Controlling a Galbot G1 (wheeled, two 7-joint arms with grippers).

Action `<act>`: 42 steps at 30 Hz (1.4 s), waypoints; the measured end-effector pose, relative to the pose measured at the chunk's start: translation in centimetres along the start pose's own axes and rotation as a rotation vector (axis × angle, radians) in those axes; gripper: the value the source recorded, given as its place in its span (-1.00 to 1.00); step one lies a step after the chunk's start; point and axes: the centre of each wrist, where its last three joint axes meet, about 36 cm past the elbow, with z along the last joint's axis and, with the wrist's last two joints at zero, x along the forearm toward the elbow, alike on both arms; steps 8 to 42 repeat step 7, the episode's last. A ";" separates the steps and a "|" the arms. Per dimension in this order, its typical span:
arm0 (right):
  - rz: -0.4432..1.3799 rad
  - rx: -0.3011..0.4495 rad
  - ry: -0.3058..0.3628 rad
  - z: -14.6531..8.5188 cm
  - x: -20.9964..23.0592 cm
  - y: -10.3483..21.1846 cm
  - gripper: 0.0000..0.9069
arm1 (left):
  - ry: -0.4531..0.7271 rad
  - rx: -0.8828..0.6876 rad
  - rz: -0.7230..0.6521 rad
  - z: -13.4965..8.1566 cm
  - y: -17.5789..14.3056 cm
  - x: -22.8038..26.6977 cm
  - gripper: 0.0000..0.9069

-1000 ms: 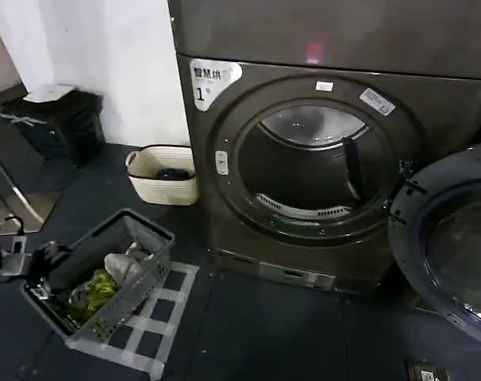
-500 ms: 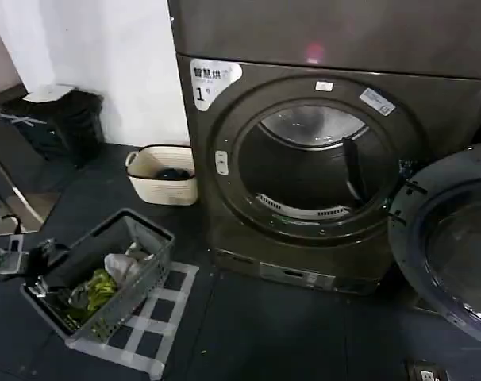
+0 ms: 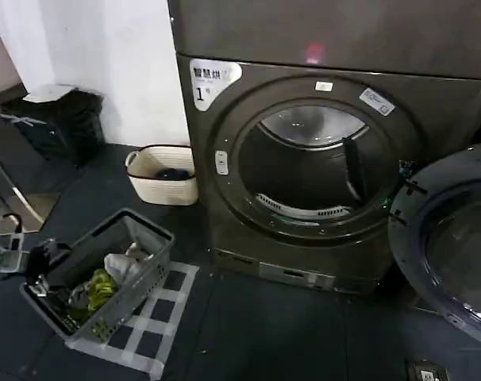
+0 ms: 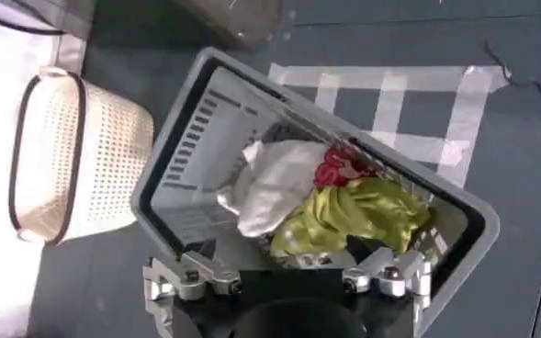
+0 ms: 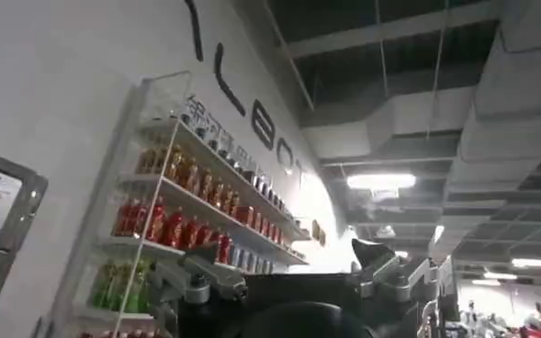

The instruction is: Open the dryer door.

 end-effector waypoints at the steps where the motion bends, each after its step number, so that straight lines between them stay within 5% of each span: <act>1: 0.001 0.001 -0.001 0.0 0.0 -0.1 1.00 | 0.000 0.000 0.000 0.0 0.0 0.0 1.00; 42: 0.010 0.005 -0.007 -0.4 0.1 -0.6 1.00 | 0.006 -0.001 -0.002 0.2 0.1 0.1 1.00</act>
